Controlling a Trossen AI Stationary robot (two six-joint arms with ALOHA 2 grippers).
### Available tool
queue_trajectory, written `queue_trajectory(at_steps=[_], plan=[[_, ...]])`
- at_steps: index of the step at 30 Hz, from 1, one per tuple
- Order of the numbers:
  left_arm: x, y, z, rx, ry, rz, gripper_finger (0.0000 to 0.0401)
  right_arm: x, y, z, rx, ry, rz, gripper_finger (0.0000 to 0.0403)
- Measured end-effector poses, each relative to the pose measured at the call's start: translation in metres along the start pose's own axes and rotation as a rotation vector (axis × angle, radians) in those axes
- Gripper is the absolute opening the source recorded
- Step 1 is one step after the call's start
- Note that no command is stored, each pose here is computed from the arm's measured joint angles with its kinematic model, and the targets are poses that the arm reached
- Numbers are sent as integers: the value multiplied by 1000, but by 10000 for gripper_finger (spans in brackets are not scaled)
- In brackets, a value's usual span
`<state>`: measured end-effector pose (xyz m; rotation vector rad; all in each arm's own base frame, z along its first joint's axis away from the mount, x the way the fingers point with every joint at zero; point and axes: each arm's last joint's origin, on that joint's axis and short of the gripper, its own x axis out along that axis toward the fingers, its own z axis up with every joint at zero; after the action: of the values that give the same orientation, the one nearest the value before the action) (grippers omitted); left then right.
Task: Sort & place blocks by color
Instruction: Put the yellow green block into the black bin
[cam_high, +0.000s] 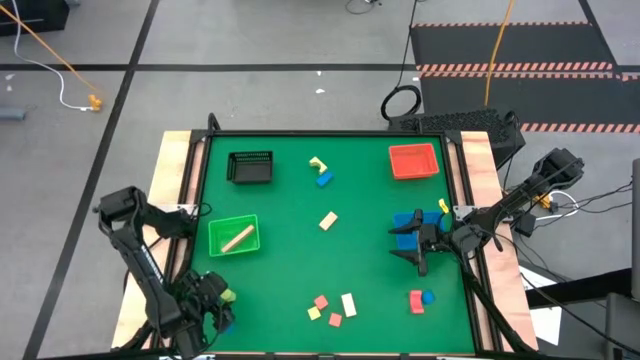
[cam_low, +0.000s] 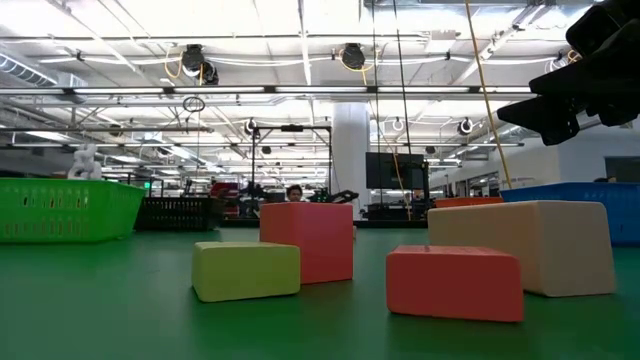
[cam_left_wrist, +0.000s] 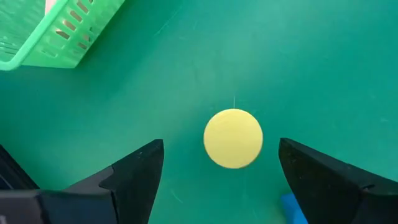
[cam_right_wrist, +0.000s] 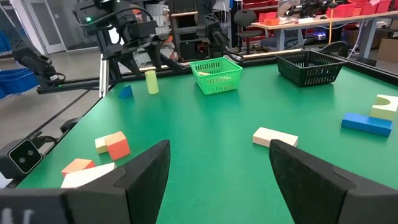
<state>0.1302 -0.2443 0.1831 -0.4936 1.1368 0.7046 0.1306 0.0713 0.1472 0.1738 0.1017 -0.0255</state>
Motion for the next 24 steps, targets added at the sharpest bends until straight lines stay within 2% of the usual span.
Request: queue_trajectory(at_steps=[8, 18, 21, 24], plan=[[14, -4, -5, 16, -29, 49, 283, 0, 0, 0, 0, 0, 0, 267], [24, -9, -1, 9, -72, 66, 277, 0, 0, 0, 0, 0, 0, 267], [23, -9, -2, 11, -68, 62, 253, 0, 0, 0, 0, 1, 0, 267], [23, -8, -3, 13, -41, 70, 202, 0, 0, 0, 0, 0, 0, 267]])
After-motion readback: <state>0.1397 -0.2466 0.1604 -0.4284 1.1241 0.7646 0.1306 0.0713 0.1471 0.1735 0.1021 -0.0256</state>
